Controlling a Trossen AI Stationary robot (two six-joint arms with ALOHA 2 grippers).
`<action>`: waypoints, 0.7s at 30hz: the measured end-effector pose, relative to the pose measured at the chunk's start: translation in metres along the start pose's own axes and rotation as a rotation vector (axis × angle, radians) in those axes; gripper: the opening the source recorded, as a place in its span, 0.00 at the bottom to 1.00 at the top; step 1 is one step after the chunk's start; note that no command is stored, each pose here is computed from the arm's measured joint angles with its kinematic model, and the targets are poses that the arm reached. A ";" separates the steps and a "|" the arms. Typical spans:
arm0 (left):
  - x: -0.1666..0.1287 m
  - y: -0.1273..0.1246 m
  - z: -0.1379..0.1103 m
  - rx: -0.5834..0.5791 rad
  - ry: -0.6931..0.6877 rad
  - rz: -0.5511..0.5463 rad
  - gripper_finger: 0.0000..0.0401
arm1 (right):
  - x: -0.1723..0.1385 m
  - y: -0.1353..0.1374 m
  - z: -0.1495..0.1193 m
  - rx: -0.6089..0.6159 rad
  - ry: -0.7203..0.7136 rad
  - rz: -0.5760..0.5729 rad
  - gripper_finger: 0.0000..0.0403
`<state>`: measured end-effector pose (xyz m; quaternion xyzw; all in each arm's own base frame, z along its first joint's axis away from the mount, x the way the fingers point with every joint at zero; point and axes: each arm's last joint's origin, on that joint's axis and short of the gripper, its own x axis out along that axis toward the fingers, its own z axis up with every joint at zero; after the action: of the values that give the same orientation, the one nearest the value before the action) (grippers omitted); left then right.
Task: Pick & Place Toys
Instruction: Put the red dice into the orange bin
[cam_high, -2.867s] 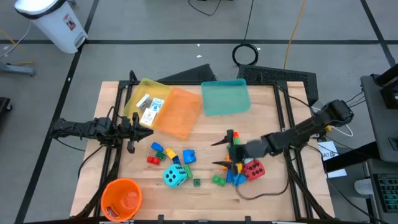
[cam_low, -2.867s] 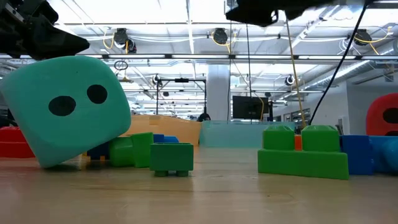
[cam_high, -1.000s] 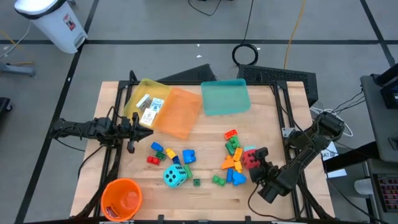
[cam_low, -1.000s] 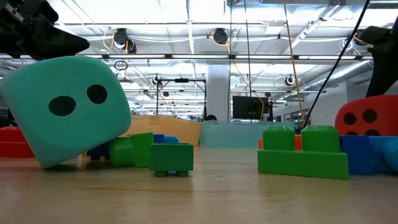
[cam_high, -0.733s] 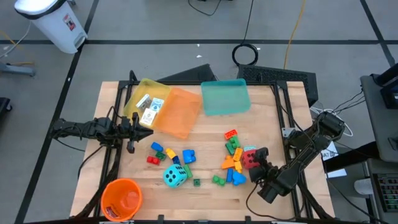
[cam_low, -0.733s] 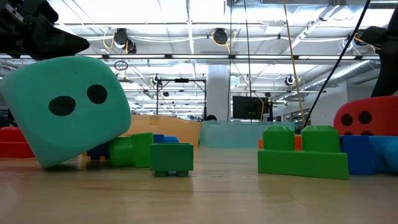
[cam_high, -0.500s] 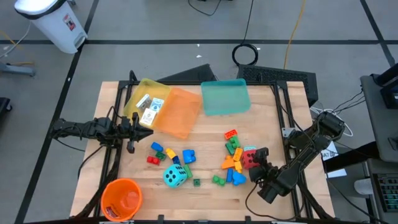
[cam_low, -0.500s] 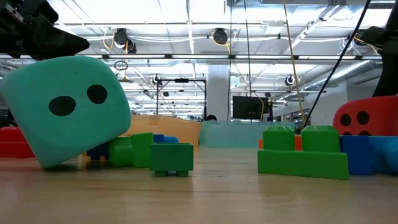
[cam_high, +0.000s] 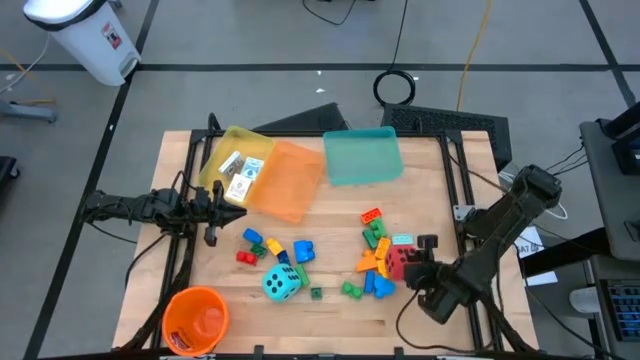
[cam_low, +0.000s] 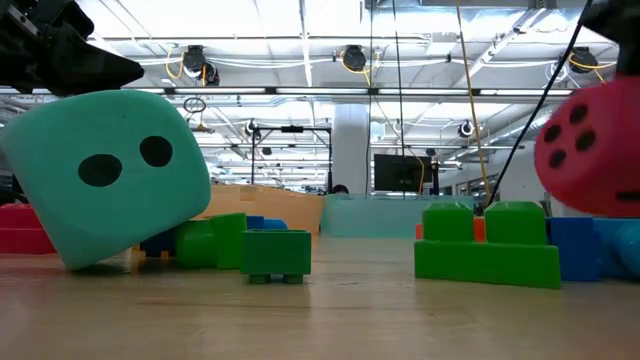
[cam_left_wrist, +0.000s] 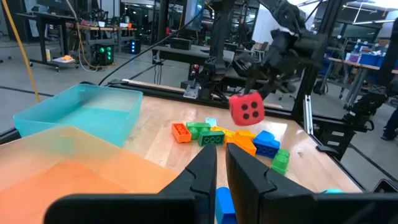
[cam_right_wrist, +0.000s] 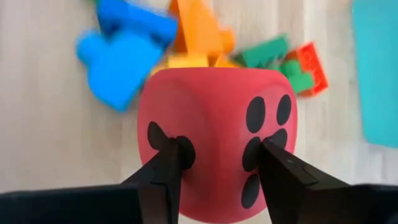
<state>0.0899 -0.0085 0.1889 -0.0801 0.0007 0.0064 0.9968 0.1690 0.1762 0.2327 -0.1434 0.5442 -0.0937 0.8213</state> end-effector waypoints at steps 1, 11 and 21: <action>0.000 0.000 0.000 0.000 0.000 0.000 0.10 | -0.004 -0.003 0.001 0.024 -0.019 0.012 0.33; 0.000 0.000 0.000 0.000 -0.001 0.000 0.10 | -0.024 -0.026 0.032 0.144 -0.414 0.107 0.33; 0.000 0.000 0.002 0.064 -0.019 -0.002 0.10 | 0.024 -0.066 0.071 0.189 -0.735 0.064 0.33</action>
<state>0.0899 -0.0085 0.1908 -0.0482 -0.0089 0.0059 0.9988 0.2445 0.1161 0.2602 -0.0741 0.2066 -0.0599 0.9738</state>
